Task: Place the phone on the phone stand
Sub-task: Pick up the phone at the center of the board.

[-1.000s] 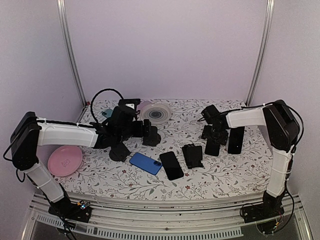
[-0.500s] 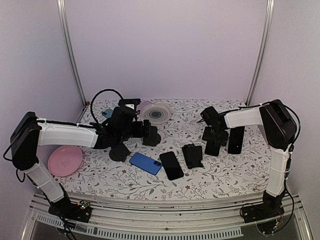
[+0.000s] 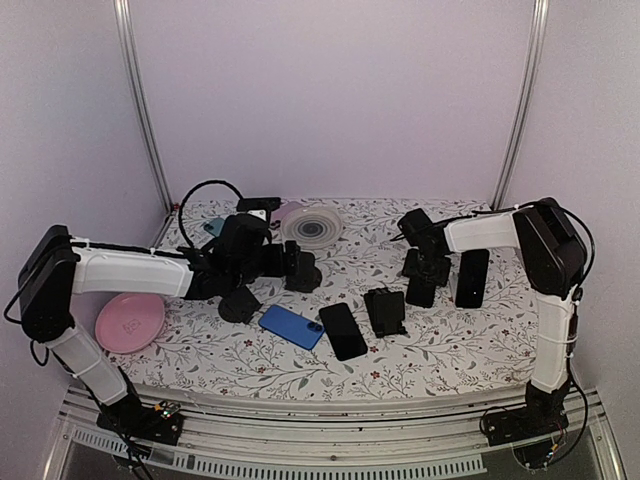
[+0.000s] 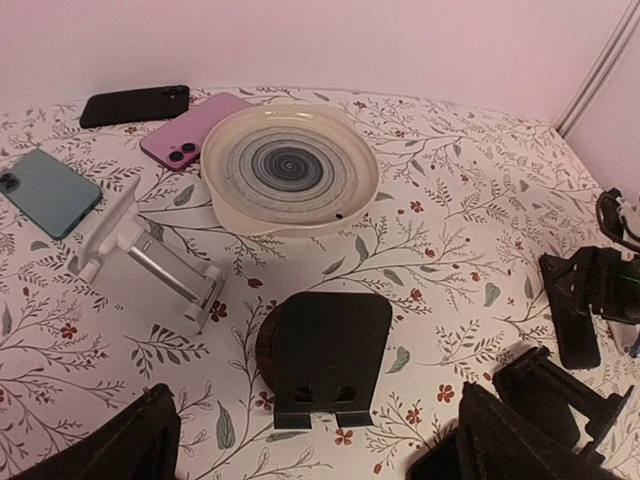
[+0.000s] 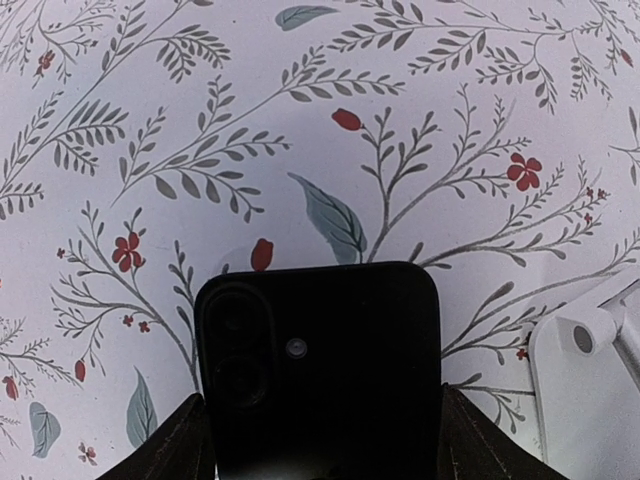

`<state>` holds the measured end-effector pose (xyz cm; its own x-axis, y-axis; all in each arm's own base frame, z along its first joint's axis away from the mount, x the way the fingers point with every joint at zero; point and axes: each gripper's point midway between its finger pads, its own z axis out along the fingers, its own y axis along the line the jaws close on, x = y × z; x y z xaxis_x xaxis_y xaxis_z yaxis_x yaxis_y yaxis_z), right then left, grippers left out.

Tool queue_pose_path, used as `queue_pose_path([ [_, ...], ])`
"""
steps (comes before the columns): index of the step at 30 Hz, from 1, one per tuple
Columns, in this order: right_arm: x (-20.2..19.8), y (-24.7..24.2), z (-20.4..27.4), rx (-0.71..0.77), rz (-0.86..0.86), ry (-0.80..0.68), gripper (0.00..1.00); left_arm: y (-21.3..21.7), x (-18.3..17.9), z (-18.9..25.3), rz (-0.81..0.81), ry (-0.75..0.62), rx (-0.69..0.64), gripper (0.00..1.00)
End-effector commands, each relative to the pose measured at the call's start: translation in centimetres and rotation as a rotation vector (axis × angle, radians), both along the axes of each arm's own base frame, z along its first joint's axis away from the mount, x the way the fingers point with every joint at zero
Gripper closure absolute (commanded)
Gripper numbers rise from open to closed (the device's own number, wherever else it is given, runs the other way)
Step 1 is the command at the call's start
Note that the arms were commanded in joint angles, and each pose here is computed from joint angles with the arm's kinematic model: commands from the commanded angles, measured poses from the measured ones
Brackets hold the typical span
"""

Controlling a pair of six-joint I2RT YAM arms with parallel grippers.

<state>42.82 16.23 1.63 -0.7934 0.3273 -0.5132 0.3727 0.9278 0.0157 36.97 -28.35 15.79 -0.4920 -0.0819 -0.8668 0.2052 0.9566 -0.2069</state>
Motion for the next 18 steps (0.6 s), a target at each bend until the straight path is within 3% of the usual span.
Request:
queue_pose_path([
  [1, -0.1, 0.2, -1.3, -0.008, 0.021, 0.041, 0.45, -0.1, -0.6, 1.2, -0.008, -0.019, -0.041, 0.03],
  [18, 1.3, 0.3, 1.9, -0.028, 0.044, -0.025, 0.45, -0.9, -1.0, 1.0, -0.043, -0.004, -0.079, 0.03],
])
